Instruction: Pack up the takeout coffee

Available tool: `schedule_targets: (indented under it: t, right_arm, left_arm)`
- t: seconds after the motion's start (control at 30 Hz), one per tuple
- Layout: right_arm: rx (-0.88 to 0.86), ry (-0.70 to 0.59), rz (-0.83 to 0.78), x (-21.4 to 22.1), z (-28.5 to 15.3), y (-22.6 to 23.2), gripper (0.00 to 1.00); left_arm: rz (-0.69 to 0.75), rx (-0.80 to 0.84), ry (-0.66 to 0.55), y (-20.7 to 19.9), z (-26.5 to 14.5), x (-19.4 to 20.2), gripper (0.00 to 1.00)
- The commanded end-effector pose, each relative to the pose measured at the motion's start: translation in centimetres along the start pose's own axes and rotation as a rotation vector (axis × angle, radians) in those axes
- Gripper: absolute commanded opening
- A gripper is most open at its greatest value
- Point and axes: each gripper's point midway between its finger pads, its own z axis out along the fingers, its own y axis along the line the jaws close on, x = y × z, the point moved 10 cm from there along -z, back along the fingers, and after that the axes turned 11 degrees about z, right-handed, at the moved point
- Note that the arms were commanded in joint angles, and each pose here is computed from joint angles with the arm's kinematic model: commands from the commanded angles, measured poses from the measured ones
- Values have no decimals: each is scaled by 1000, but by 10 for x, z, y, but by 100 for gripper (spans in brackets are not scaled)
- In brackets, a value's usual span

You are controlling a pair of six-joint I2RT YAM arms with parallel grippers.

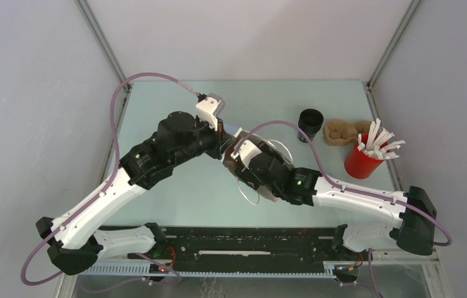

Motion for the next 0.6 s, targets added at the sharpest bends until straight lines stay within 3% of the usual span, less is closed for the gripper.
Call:
schedule_targets:
  t: [0.0, 0.27, 0.57]
  right_arm:
    - [69, -14, 8, -6, -2, -5, 22]
    - [87, 7, 13, -4, 9, -1, 22]
    - [19, -59, -27, -7, 25, 5, 22]
  left_arm:
    - [-10, -2, -38, -2, -3, -9, 0]
    - [-13, -18, -14, -1, -1, -8, 0]
    - [-24, -49, 12, 1, -6, 2, 0]
